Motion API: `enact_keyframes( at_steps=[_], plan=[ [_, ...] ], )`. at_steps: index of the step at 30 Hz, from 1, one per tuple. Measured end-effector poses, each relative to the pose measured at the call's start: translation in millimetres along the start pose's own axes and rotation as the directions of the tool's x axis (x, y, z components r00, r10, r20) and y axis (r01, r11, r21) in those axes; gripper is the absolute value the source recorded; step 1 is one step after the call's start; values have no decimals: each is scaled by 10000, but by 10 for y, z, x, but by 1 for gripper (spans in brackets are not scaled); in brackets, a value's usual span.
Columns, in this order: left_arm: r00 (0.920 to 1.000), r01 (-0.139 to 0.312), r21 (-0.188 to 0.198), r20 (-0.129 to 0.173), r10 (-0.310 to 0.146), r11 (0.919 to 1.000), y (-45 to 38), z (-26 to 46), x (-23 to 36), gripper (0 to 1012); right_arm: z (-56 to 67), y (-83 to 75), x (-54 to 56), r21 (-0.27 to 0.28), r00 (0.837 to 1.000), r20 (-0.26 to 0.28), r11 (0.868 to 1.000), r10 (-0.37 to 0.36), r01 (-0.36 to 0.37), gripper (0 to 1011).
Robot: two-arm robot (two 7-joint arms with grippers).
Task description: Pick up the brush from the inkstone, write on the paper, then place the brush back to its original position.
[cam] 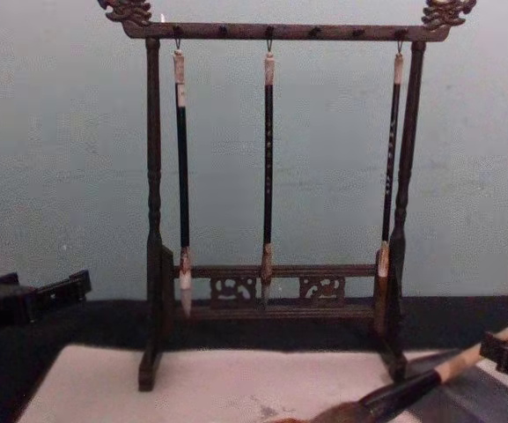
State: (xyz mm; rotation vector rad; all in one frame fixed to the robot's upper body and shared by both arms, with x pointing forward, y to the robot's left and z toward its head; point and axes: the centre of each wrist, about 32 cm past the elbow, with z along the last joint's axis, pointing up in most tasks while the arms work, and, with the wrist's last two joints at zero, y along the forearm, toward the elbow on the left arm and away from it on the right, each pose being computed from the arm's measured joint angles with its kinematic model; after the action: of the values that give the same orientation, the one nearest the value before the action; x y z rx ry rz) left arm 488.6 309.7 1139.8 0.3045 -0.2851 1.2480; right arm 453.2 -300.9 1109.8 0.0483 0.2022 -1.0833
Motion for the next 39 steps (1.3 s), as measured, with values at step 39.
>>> enact_keyframes(
  at_steps=[39],
  plan=[
    [10000, 0, 0, 0, 0, 10000, 0, 0, 0, 1002, -208, 112, 140, 742, 8709, -4870, 9967, 655, -335, 1000]
  ],
)
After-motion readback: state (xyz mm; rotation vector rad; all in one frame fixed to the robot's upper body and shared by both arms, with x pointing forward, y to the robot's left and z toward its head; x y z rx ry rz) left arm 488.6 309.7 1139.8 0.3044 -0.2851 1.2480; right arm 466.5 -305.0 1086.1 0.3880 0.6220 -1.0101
